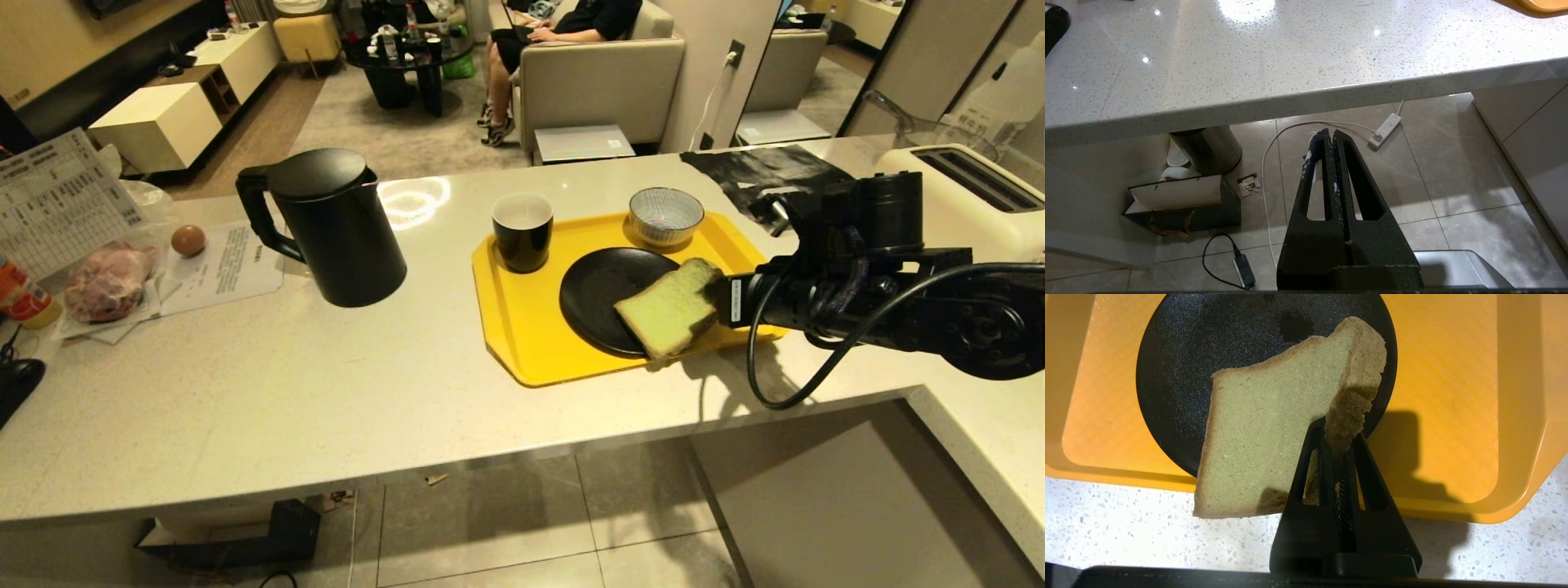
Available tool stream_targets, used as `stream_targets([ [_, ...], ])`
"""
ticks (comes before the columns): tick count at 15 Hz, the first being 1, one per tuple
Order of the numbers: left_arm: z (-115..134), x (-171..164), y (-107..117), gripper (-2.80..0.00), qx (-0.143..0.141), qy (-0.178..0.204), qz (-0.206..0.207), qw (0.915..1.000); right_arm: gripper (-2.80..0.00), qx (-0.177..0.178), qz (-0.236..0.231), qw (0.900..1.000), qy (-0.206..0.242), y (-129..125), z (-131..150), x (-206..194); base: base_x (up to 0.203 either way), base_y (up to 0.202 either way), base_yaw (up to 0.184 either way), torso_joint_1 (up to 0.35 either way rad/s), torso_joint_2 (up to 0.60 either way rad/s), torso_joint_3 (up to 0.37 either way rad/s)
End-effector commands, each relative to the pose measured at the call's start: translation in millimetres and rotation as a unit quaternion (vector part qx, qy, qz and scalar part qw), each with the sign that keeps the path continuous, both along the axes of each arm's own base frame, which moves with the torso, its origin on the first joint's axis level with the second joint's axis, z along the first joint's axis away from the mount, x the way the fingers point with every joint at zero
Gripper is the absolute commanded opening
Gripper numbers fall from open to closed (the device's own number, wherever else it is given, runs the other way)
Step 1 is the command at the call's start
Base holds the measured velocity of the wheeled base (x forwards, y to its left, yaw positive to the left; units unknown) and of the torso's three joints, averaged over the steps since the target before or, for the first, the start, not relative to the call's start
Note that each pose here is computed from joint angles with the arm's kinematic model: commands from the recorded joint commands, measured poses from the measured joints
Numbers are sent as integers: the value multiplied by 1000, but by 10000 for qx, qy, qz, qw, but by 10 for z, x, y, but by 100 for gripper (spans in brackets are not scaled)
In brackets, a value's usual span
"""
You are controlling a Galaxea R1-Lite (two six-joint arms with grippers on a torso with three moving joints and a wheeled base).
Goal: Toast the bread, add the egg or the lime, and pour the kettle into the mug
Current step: Put the baked bread on a plate
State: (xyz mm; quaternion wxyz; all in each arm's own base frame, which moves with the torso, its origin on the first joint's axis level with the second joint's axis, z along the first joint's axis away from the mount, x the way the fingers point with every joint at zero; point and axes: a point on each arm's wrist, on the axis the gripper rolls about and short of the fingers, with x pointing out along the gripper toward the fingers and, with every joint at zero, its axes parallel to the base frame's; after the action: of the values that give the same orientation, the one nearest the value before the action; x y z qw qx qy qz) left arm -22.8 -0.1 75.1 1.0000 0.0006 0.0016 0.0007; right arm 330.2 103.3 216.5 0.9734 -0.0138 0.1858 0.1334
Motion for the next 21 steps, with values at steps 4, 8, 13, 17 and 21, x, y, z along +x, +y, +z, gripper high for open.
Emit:
stream_targets([
  [4,1,0,0,-280,1,-3,0,10000,-280,-229,137,9996,-27,8,-34,-47,0,0,0,0,0,0],
  [8,1,0,0,-280,0,-1,8,10000,-280,-213,384,9988,-234,155,-27,-65,0,0,0,0,0,0],
  [13,0,0,0,-280,1,1,1,10000,-280,-257,482,9984,-123,218,-104,-76,0,0,0,0,0,0],
  [17,-1,-1,0,-280,1,-2,2,10000,-280,-330,527,9980,-139,225,-109,-75,0,0,0,0,0,0],
  [21,0,0,0,-280,1,1,4,10000,-280,-382,562,9976,-137,229,-120,-81,0,0,0,0,0,0],
])
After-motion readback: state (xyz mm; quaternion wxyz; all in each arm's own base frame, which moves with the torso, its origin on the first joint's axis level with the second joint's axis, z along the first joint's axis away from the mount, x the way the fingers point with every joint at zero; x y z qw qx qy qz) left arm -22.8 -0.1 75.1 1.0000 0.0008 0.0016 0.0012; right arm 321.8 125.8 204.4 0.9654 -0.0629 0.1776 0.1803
